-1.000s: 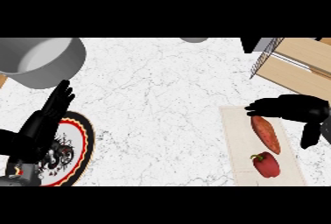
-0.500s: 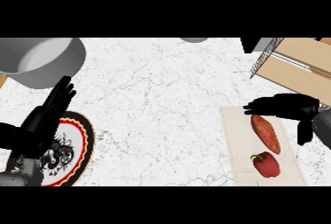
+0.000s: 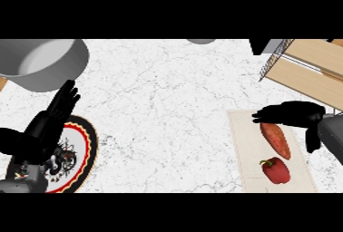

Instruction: Pick the sweet potato from the placemat and place it in the tiered shelf

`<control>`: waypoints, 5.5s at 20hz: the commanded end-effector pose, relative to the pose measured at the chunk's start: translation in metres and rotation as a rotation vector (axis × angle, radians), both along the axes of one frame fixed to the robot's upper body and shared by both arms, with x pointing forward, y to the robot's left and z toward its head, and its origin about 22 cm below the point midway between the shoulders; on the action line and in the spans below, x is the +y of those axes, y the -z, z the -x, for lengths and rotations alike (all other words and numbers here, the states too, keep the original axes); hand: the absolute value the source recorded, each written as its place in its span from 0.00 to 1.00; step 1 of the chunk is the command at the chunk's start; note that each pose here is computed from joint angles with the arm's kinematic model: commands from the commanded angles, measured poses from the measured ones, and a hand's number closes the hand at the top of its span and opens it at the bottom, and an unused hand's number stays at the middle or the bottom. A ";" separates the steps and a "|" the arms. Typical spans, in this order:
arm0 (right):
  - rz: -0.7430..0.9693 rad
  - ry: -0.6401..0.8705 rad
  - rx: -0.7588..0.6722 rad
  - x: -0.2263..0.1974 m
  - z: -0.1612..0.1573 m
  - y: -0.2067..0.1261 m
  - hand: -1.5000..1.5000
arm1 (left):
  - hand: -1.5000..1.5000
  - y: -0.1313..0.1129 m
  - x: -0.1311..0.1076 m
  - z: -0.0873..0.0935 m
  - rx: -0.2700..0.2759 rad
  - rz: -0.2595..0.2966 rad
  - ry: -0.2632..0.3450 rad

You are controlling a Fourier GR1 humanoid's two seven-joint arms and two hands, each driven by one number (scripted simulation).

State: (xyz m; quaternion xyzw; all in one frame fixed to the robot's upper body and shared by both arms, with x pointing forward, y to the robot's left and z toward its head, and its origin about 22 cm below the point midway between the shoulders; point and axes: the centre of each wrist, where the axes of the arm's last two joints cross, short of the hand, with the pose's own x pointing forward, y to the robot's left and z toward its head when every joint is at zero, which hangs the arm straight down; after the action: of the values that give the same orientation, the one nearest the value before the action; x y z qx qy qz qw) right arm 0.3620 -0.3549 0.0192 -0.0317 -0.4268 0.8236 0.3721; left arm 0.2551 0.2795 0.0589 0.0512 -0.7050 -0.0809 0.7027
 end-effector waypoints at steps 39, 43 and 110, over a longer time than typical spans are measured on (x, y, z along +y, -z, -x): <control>-0.278 1.100 -0.346 0.006 -0.002 0.055 1.00 | 0.50 0.004 0.006 -0.001 0.031 -0.018 -0.038; -0.464 1.397 -0.478 0.064 -0.035 0.037 1.00 | 0.50 0.006 0.010 0.000 0.045 -0.015 -0.053; -0.065 1.364 -1.116 0.062 -0.114 -0.231 1.00 | 0.50 -0.008 -0.014 -0.007 -0.024 0.000 0.021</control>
State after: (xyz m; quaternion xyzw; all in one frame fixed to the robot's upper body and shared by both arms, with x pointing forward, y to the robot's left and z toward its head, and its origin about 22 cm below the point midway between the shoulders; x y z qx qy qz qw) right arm 0.4763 -0.2870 0.2676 -0.6988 -0.4763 0.2215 0.4856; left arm 0.2576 0.2723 0.0657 0.0432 -0.7098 -0.0897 0.6974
